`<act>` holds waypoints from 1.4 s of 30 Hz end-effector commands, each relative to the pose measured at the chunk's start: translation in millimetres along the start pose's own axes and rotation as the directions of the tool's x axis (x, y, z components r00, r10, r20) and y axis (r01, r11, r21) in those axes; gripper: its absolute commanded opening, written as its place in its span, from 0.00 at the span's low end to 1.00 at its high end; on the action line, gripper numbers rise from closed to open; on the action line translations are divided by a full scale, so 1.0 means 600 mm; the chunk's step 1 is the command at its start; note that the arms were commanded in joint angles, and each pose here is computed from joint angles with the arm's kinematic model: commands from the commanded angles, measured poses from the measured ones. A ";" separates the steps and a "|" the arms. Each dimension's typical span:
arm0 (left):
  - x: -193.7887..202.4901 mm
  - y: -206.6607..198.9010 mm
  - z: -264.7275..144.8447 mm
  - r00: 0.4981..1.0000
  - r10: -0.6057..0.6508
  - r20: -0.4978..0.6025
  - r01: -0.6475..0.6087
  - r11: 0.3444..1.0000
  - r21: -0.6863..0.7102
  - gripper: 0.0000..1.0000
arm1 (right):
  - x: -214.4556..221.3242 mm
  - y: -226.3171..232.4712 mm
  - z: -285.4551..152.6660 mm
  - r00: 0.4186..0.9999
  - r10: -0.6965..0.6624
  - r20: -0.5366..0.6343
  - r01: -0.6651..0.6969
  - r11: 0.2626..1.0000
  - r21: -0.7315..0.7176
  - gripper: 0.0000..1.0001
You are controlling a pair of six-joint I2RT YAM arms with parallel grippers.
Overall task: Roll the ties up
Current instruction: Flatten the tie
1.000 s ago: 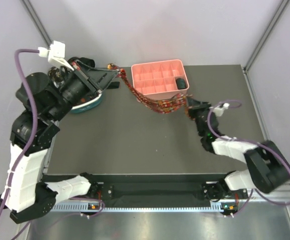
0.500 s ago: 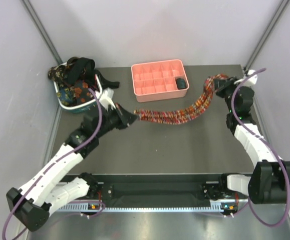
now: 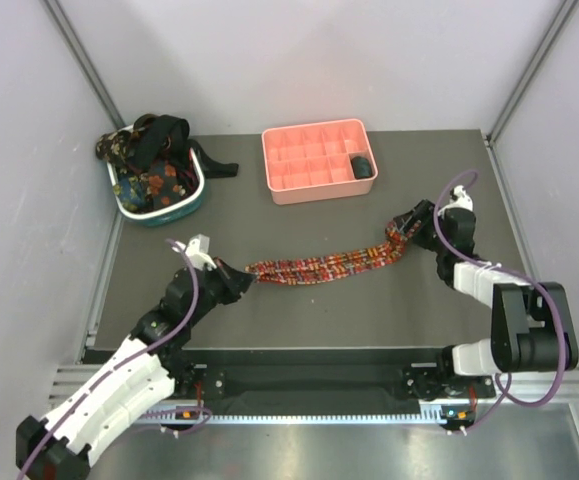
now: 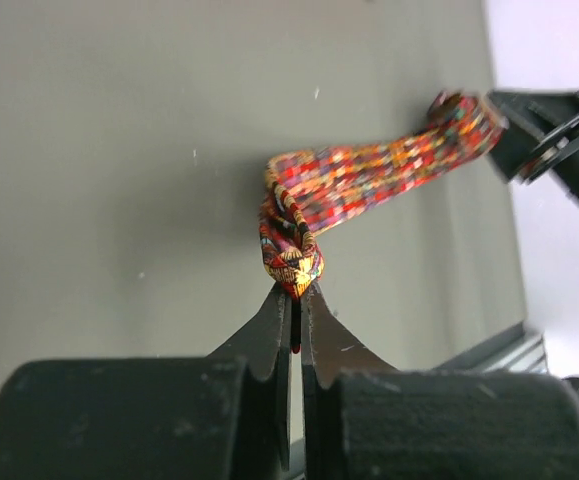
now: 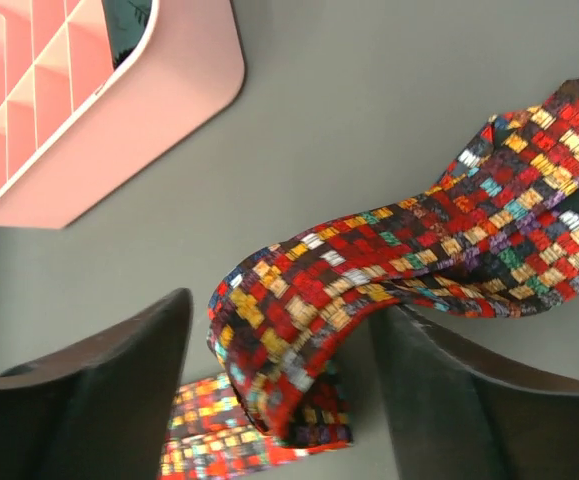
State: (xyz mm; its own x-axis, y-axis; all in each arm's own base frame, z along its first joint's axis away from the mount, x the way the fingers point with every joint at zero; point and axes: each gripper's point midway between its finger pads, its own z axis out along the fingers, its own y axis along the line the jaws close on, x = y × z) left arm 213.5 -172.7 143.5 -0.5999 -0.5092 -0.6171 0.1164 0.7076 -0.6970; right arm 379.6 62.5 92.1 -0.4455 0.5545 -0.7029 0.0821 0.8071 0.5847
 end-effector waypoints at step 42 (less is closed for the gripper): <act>-0.056 0.117 -0.063 0.958 -0.046 0.283 0.131 0.948 -0.290 0.80 | -0.081 -0.187 0.098 0.929 0.359 0.084 -0.369 0.897 0.245 0.06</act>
State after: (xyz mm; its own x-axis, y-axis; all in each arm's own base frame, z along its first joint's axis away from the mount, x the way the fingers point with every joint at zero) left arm 206.3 -88.4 124.2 -0.3902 -0.6392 -0.6627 -0.1982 0.7612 -0.6175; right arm 427.1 -22.5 25.5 -0.3605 0.8168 -0.4505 0.4578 0.5757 0.6775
